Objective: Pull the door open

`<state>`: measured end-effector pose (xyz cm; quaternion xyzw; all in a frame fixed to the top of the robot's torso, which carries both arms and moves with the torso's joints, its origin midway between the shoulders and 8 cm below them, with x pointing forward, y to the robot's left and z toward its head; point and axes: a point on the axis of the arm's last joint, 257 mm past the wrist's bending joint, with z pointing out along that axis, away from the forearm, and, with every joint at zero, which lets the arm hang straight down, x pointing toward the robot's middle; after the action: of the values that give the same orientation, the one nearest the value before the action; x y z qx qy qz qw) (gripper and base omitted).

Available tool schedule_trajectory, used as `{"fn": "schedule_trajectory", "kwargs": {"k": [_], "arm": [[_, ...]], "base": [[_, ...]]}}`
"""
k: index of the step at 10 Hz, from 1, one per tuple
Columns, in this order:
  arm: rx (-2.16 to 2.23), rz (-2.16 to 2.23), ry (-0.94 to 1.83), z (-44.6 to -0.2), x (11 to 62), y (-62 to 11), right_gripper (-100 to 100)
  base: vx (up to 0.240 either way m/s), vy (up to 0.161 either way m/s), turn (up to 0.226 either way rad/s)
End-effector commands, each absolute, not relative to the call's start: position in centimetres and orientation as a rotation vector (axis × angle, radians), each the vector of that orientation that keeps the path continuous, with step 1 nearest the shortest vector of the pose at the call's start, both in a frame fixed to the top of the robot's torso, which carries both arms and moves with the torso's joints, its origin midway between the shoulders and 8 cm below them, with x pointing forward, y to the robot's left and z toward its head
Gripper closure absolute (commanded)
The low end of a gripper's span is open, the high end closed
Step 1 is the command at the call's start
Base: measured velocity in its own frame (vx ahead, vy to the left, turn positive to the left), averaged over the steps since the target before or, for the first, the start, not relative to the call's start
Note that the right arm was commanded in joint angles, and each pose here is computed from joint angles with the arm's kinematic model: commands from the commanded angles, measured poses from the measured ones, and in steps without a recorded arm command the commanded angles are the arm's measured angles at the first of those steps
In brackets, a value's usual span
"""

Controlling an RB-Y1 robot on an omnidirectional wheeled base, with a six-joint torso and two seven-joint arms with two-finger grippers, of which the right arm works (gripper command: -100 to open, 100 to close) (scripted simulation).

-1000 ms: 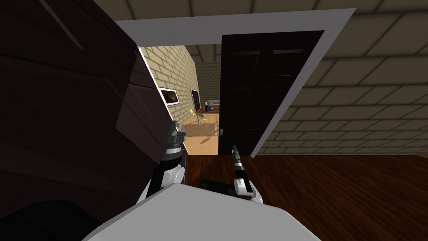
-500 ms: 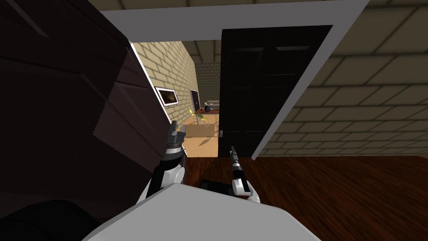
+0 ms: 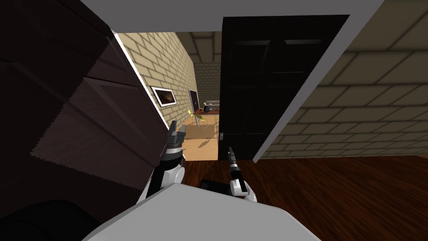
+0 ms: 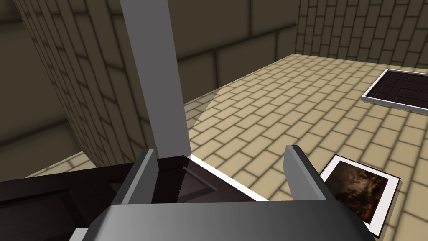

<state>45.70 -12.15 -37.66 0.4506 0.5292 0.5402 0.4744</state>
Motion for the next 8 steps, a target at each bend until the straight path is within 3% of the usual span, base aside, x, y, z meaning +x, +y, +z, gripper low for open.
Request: {"fn": "schedule_trajectory", "kwargs": {"k": [1,6,8], "arm": [[1.109,1.325,1.309,-38.2,45.5,-11.2,-100],[1.120,1.332,1.329,-39.0,45.3,-9.9,-100],[1.146,1.241,1.355,-40.9,45.4,-14.1,-100]], "base": [[0.224,0.061,-0.044],[0.143,0.076,-0.030],[-0.015,-0.021,0.166]]}}
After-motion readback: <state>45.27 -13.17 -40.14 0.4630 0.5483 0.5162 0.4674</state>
